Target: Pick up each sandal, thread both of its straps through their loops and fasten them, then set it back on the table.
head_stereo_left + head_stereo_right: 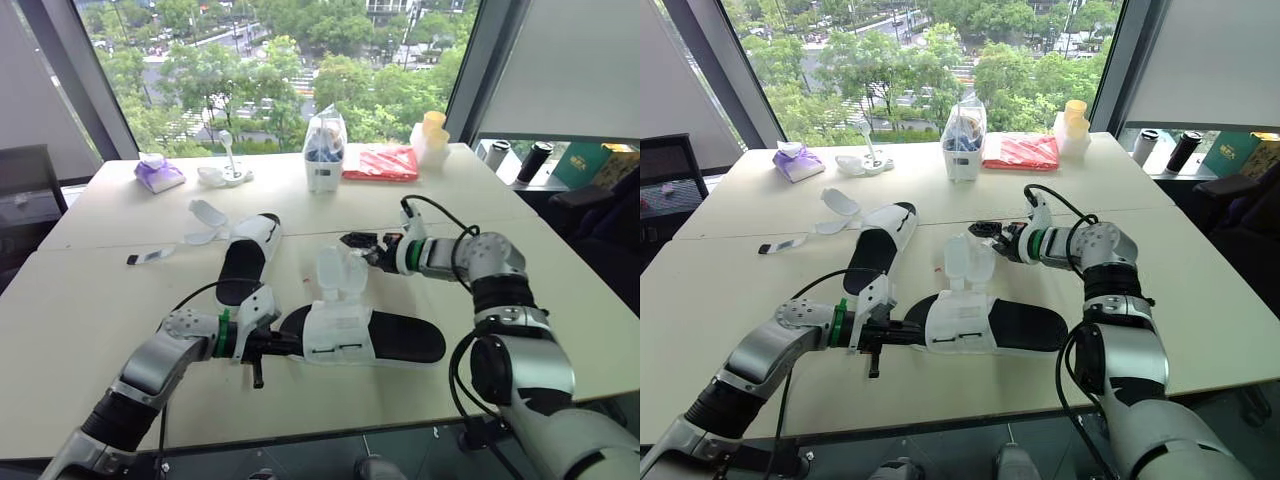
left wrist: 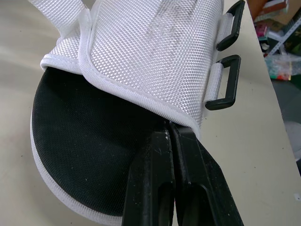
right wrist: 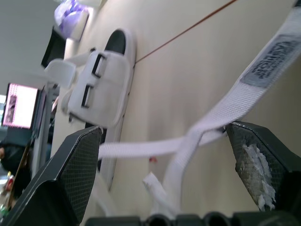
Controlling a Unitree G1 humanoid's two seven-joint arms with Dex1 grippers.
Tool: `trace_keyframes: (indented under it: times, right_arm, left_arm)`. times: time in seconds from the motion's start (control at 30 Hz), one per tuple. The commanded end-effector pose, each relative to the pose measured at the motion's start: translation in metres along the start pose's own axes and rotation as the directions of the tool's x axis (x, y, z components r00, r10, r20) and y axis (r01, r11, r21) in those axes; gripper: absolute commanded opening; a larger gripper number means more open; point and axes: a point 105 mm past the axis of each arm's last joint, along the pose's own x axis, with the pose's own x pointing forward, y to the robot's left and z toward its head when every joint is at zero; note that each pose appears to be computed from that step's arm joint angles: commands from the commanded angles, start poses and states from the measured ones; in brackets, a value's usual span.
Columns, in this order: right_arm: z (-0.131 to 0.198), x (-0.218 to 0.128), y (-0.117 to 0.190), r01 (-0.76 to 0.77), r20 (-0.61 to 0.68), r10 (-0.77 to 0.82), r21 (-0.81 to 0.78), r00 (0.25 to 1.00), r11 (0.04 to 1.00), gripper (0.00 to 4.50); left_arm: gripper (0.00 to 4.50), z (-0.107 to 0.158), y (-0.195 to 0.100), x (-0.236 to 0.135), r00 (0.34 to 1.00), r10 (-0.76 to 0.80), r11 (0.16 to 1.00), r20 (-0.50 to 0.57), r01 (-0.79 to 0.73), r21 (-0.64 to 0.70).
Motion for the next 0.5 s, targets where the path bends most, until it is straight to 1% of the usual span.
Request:
trace_keyframes:
  times: [0.03,0.07,0.1,0.13,0.2,0.33,0.4,0.5]
  right_arm:
    - [0.013,0.005,0.01,-0.008,0.053,0.007,0.014,0.999,1.0,4.5]
    - [0.013,0.007,0.01,-0.007,0.052,0.005,0.022,0.999,1.0,4.5]
    - [0.013,0.009,0.008,0.003,0.057,-0.004,0.027,0.998,1.0,4.25]
    - [0.012,0.01,0.007,0.008,0.059,-0.01,0.041,0.998,0.999,3.95]
    - [0.01,0.013,0.005,0.018,0.047,-0.021,0.052,0.999,0.998,3.19]
    - [0.002,0.014,-0.004,0.055,-0.002,-0.055,0.047,0.998,0.997,1.0]
    - [0.003,0.014,-0.004,0.052,0.005,-0.052,0.053,0.999,0.997,0.02]
    - [0.008,0.012,-0.004,0.046,0.025,-0.048,0.052,0.999,0.998,0.02]
  left_arm:
    - [0.09,0.002,0.003,0.0,1.0,0.025,1.0,0.005,-0.025,0.018]
    - [0.09,0.002,0.003,-0.001,1.0,0.027,0.999,0.005,-0.027,0.018]
    - [0.03,0.002,0.004,-0.001,1.0,0.031,0.999,0.006,-0.031,0.019]
    - [0.0,0.003,0.005,-0.001,0.999,0.033,0.999,0.007,-0.034,0.019]
    - [0.0,0.004,0.006,-0.001,0.999,0.039,0.999,0.01,-0.039,0.02]
    - [0.0,0.004,0.007,-0.002,0.999,0.049,0.999,0.015,-0.049,0.02]
    - [0.0,0.004,0.008,-0.002,0.998,0.057,0.998,0.017,-0.057,0.018]
    - [0.0,0.004,0.009,-0.003,0.997,0.069,0.998,0.022,-0.069,0.014]
